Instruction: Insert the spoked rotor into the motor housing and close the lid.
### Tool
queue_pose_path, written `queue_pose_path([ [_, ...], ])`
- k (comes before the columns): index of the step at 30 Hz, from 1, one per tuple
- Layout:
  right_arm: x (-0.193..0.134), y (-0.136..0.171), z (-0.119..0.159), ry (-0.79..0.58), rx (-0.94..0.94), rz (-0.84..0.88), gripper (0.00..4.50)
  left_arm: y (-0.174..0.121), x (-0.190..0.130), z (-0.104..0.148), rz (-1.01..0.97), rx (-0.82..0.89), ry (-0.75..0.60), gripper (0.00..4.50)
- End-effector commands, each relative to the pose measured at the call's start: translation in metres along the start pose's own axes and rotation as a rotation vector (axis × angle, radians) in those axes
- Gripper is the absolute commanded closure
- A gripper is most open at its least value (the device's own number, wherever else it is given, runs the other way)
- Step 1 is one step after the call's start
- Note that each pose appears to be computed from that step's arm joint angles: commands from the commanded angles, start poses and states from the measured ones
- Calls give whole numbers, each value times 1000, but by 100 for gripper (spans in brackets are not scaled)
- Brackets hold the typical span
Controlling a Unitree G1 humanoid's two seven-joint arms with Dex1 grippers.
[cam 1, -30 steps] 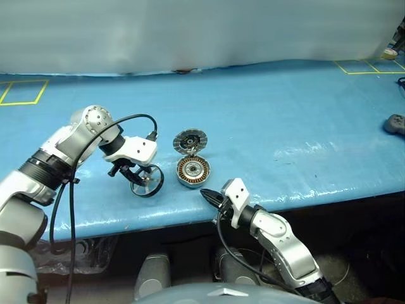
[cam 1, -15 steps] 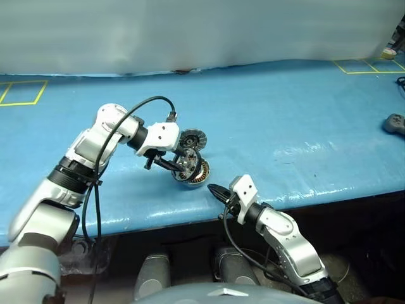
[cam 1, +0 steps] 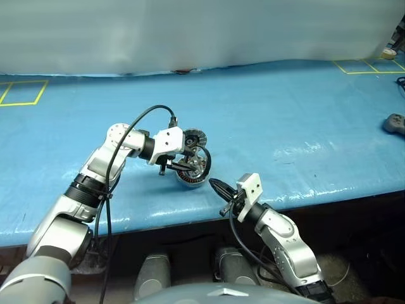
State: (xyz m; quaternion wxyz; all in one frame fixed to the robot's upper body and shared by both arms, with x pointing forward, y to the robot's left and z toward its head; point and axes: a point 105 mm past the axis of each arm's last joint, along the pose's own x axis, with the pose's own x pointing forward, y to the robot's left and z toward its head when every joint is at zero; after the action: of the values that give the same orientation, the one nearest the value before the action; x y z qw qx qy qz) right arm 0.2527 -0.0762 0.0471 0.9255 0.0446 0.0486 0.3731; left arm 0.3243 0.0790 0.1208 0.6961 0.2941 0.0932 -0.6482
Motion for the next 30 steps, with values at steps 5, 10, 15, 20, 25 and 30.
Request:
queue_pose_path([
  [5,-3,1,2,-33,0,-11,450,6,-3,0,64,-7,-47,297],
  [10,-3,1,-2,-14,0,-12,450,3,-6,-6,12,-21,-6,297],
  [15,-3,2,-4,-7,-3,-11,450,10,-11,-4,-20,20,41,297],
  [20,-3,4,-6,0,-3,-13,450,21,-14,-2,-18,51,75,297],
  [25,-4,4,-6,1,0,-22,450,21,-10,0,-51,61,83,297],
  [30,-6,2,-3,-23,1,-34,450,17,-8,-2,-88,69,94,297],
])
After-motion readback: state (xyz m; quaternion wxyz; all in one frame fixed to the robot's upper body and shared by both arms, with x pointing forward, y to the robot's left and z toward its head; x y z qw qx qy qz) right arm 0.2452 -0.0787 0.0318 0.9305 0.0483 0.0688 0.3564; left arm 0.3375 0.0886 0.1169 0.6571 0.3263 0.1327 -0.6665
